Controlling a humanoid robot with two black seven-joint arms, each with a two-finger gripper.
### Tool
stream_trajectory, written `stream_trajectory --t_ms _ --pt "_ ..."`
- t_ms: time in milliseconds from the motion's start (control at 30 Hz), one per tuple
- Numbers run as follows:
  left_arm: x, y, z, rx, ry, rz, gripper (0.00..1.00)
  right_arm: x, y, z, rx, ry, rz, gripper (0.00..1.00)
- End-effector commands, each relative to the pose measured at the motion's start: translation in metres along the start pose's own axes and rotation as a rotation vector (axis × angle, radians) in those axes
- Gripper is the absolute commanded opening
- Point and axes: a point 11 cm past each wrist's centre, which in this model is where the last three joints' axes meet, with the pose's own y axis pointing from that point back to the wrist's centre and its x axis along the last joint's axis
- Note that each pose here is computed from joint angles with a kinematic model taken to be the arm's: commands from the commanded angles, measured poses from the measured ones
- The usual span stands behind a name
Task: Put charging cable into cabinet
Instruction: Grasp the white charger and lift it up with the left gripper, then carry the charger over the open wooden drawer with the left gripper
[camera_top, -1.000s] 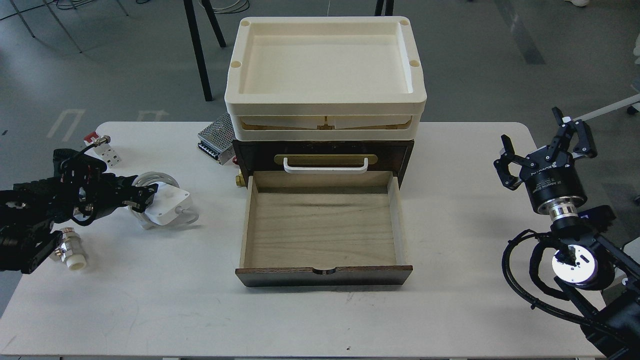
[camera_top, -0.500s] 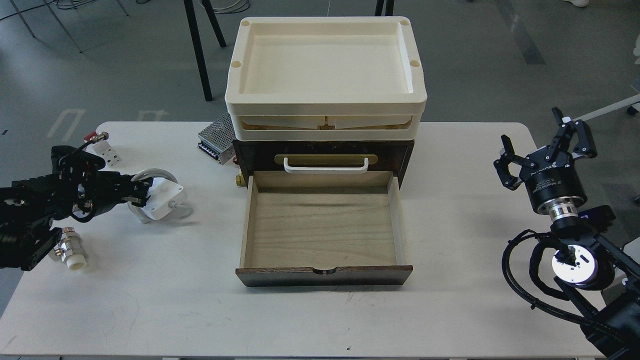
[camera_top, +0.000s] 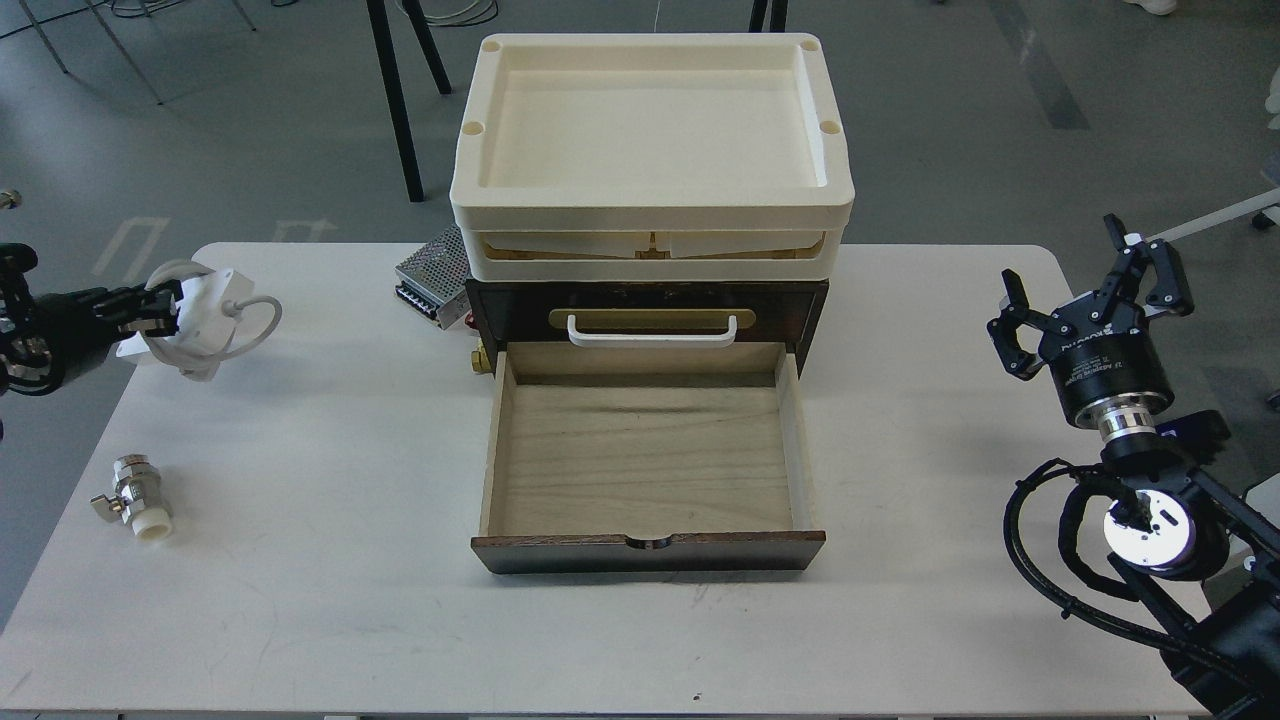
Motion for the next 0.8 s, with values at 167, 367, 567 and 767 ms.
stream_trajectory --t_ms 167,367,567,767 --pt "0.068 0.026 -0.024 0.01 0.265 0.142 0.02 0.0 0.0 0.0 -0.001 0.002 0.0 0.99" --pt "0.148 0.049 -0.006 -0.133 0.443 0.24 0.02 0.0 0.0 0.001 -0.002 0.0 0.0 0.99" --pt "0.232 0.087 0.035 -0.343 0.466 0.321 0.01 0.0 0.0 0.0 0.0 0.001 0.002 0.99" --pt "0.285 0.129 0.1 -0.573 0.364 0.379 0.01 0.0 0.0 0.0 0.0 0.001 0.003 0.99"
